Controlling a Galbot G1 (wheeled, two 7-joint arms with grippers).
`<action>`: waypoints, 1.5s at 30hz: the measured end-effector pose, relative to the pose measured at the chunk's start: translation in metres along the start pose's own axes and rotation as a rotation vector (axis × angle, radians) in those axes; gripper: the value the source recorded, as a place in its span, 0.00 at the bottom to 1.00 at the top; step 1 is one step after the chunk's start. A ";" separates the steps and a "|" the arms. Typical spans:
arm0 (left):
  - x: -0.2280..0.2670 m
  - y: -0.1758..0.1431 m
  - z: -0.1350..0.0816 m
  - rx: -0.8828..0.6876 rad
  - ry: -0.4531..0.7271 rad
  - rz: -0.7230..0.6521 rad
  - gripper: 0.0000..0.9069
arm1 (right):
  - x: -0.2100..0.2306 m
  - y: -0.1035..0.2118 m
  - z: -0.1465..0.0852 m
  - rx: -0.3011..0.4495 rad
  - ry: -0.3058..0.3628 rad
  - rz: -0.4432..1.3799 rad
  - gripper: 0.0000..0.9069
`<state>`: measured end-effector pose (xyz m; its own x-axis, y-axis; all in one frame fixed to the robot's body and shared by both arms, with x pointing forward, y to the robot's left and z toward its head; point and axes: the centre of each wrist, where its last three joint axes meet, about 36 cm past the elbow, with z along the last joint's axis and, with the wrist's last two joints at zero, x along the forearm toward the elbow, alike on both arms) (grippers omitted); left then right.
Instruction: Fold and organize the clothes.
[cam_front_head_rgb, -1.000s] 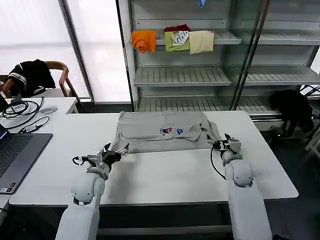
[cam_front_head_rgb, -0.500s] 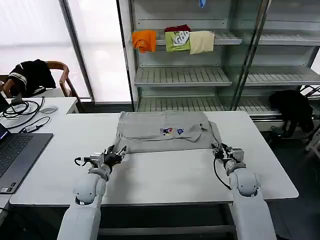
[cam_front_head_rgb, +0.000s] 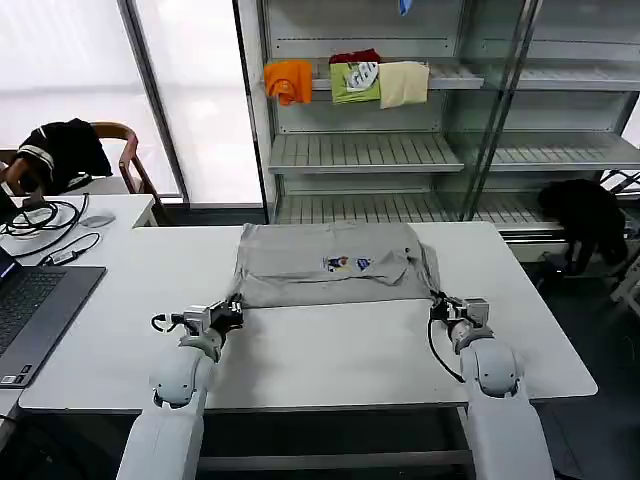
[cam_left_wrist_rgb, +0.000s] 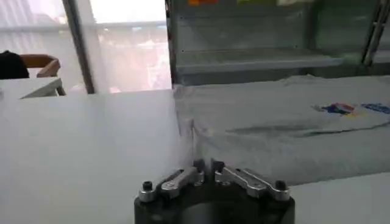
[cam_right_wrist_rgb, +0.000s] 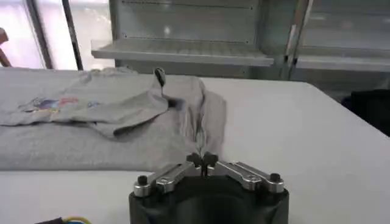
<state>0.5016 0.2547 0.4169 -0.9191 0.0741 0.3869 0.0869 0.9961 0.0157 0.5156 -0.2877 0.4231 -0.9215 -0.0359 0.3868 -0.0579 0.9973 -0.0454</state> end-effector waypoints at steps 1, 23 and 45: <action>0.001 0.001 0.000 0.004 -0.006 0.000 1.00 | 0.000 0.000 0.000 0.000 0.000 -0.001 0.00; 0.006 0.000 0.009 0.007 -0.011 0.012 0.00 | 0.005 0.002 0.003 0.012 -0.005 -0.010 0.00; 0.016 0.005 0.017 -0.041 -0.015 -0.008 0.00 | 0.024 0.003 0.007 -0.013 -0.016 -0.042 0.00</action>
<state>0.4808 0.2621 0.4071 -0.9255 0.0666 0.3729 0.0944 0.9939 0.0566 0.4907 -0.2858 0.4252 -0.9244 -0.0786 0.3731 -0.0916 0.9957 -0.0171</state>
